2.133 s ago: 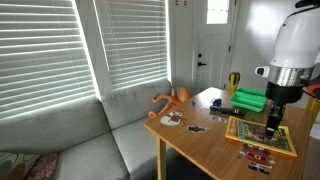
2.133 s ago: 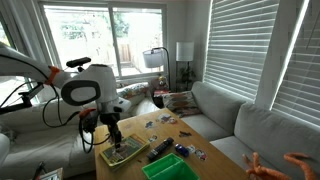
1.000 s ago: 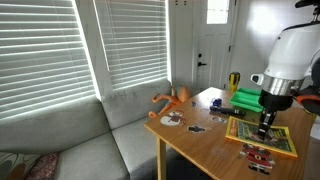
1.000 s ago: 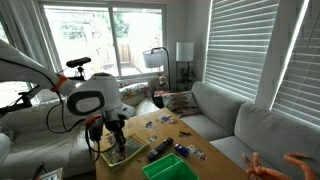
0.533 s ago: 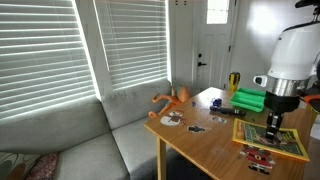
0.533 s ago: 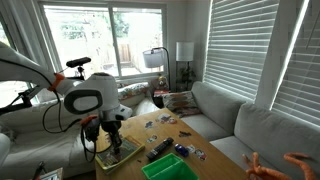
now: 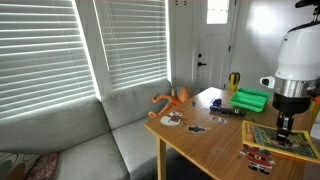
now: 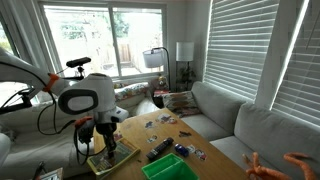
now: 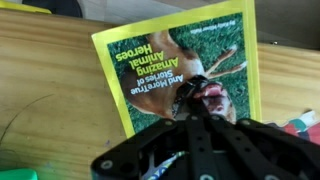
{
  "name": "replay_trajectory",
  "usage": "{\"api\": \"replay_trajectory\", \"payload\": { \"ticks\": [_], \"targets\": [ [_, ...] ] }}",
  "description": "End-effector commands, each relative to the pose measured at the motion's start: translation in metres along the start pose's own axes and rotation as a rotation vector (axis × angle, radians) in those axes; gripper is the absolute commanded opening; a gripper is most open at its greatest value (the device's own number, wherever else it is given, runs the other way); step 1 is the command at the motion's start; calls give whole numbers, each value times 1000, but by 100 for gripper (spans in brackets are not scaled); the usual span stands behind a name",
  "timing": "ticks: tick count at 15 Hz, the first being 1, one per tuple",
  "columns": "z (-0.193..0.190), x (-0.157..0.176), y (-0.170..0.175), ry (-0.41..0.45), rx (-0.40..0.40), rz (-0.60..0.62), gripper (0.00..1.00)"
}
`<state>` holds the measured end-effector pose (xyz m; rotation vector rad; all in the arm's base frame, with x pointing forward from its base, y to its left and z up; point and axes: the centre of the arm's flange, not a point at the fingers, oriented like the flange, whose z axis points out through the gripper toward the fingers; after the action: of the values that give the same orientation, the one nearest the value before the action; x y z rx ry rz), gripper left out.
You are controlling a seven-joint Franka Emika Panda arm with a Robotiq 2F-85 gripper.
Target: Flip the book over on the table
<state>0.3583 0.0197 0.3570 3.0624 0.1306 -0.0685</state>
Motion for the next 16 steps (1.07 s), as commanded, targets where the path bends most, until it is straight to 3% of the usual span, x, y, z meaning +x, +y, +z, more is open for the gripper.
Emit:
{"api": "replay_trajectory", "payload": {
  "ticks": [1, 3, 4, 6, 9, 15, 16],
  "targets": [
    [10, -18, 8, -25, -18, -9, 0],
    [9, -18, 10, -21, -19, 4, 0],
    [5, -19, 9, -14, -13, 6, 26],
    [-6, -22, 7, 3, 1, -3, 33],
    [-30, -30, 1, 34, 10, -21, 53],
    [-46, -50, -28, -63, -65, -124, 95],
    [-46, -52, -34, -81, -77, -141, 99]
  ]
}}
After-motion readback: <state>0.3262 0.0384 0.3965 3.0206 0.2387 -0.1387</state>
